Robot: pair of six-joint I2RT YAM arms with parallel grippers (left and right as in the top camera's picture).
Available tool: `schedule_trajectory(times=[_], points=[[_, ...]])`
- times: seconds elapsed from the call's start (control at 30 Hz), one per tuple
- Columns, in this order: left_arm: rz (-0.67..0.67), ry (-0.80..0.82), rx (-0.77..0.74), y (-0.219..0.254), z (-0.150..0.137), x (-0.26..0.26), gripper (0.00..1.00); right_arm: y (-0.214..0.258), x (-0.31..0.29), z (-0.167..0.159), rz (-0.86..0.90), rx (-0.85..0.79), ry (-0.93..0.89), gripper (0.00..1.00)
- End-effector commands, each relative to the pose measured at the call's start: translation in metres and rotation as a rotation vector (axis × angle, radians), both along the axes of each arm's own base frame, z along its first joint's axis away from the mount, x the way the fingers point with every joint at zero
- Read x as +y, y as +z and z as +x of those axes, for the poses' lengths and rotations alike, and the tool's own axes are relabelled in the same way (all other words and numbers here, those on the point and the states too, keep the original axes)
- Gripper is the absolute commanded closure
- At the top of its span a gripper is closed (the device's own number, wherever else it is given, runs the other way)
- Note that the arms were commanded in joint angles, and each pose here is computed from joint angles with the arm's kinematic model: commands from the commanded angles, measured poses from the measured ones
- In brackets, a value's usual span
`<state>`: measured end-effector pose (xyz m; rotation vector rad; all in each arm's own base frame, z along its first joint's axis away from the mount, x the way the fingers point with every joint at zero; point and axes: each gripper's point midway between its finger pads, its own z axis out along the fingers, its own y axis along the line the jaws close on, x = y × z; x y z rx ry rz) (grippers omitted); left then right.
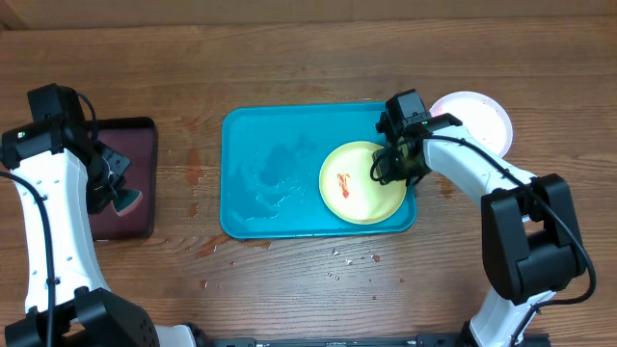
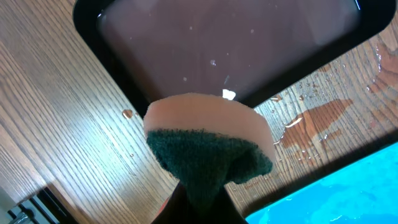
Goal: Clean dirty plates on tray and stack at the side
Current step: 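Grip the yellow plate rim with the right gripper and pull it left, then carry the sponge from the basin onto the yellow plate with the left gripper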
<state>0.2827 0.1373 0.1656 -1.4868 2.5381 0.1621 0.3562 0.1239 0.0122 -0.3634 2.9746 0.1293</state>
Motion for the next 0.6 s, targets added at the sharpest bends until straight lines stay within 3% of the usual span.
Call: schedule_trajectory(times=[0.0, 0.17, 0.27, 0.43, 0.57], points=[[-0.006, -0.02, 0.001, -0.001, -0.001, -0.001, 0.96, -0.006, -0.001, -0.014, 0.004, 0.069, -0.115, 0.44], [-0.021, -0.038, -0.007, -0.001, 0.001, -0.004, 0.96, -0.021, -0.004, -0.024, 0.009, 0.086, -0.202, 0.46], [-0.089, -0.142, -0.058, -0.001, 0.014, -0.018, 0.96, -0.029, -0.001, -0.028, 0.034, 0.086, -0.207, 0.47], [-0.188, -0.315, -0.141, 0.003, 0.034, -0.048, 0.96, -0.031, 0.016, -0.028, 0.14, 0.104, -0.255, 0.77], [-0.207, -0.413, -0.145, 0.003, 0.041, -0.074, 0.96, -0.027, 0.029, -0.02, 0.218, 0.096, -0.304, 0.86]])
